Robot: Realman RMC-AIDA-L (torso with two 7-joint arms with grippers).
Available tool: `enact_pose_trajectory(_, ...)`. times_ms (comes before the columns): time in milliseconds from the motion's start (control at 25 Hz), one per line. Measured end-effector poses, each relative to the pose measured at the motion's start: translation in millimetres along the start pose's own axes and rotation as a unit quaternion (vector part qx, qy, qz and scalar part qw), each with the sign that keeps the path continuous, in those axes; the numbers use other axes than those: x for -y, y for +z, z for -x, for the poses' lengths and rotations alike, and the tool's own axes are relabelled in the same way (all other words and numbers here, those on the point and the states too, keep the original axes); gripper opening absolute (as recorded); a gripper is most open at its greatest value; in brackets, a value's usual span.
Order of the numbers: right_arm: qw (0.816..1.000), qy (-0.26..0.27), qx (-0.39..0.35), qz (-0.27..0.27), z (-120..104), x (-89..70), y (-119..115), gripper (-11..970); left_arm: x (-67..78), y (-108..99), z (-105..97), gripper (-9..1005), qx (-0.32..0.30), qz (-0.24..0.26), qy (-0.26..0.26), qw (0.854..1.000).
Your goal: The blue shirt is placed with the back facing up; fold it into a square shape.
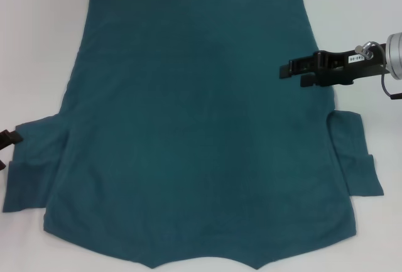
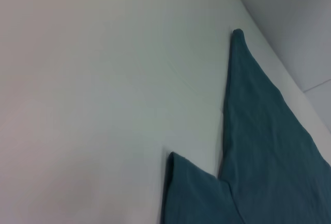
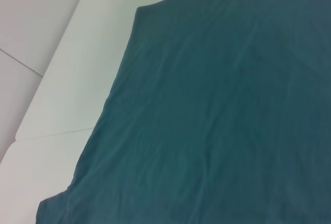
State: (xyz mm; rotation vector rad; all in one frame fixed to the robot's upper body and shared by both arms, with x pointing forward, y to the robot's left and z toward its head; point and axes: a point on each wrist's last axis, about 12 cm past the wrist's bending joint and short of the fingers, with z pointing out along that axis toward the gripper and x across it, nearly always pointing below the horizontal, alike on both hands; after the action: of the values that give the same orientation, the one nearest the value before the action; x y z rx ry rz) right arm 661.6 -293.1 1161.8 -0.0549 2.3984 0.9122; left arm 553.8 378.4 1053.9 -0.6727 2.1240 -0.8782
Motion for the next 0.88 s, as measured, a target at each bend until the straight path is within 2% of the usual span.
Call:
enact_pose_trajectory(560,1.000,0.001,-0.002,0.004,-1.1,-1.3,1.2,716,-1.0,7.0,-6.7,873,-0.011,0.013,0.011,1.000)
enact_pose_trajectory(880,1.000,0.002,-0.002,0.004,-1.1,-1.3,1.1,716,4.4,13.3,-10.8,874,-0.027,0.008,0.020,0.999)
